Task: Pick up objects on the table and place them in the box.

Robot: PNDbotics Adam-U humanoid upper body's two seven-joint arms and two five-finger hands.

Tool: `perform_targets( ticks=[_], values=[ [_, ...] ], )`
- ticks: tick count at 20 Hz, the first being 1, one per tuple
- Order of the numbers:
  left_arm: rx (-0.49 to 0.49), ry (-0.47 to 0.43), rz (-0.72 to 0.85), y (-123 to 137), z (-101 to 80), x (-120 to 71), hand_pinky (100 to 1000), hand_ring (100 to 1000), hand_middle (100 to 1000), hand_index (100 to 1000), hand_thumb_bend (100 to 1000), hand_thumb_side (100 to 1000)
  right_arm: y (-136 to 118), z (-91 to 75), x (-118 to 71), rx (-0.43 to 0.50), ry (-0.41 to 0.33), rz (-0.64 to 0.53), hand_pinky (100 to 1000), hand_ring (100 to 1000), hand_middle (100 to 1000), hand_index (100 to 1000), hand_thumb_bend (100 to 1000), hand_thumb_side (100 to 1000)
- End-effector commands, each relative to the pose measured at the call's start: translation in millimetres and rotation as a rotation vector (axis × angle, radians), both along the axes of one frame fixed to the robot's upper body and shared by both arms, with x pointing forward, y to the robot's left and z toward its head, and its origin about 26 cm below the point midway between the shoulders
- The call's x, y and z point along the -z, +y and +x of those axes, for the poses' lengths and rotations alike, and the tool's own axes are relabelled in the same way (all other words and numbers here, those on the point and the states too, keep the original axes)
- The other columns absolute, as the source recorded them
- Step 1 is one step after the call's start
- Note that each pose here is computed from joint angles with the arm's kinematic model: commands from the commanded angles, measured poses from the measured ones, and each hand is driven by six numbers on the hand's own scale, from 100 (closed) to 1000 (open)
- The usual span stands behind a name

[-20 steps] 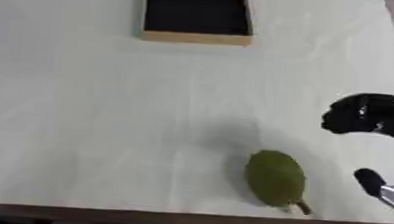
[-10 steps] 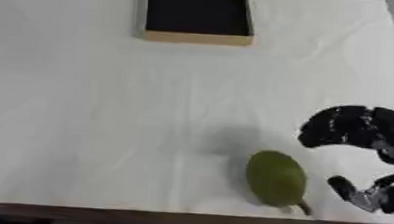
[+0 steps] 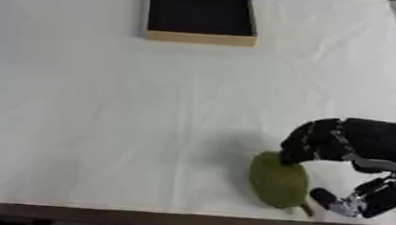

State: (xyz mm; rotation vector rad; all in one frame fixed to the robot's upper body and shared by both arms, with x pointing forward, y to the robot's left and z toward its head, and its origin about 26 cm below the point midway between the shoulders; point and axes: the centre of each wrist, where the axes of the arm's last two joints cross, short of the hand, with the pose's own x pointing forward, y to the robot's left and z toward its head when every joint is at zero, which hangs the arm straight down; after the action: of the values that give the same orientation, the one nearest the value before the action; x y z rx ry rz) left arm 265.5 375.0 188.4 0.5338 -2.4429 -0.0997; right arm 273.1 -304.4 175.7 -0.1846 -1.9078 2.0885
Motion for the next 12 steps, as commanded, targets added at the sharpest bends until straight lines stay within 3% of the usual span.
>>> perform_targets(
  ticks=[1, 3, 12],
  values=[
    [0.006, -0.028, 0.026, 0, -2.1, -10.0, 673, 792, 762, 764, 100, 569, 2, -0.3, -7.5, -0.015, -0.023, -0.024, 840, 841, 788, 895, 100, 281],
    [0.006, -0.028, 0.026, 0, -2.1, -10.0, 673, 792, 763, 763, 100, 569, 3, -0.1, -7.5, -0.016, -0.024, -0.025, 840, 842, 790, 894, 100, 241],
    [0.008, -0.025, 0.023, -1, -1.9, -9.1, 673, 793, 764, 764, 100, 568, 16, 4.4, -5.9, 0.018, -0.017, -0.032, 839, 838, 791, 897, 106, 249]
  ],
)
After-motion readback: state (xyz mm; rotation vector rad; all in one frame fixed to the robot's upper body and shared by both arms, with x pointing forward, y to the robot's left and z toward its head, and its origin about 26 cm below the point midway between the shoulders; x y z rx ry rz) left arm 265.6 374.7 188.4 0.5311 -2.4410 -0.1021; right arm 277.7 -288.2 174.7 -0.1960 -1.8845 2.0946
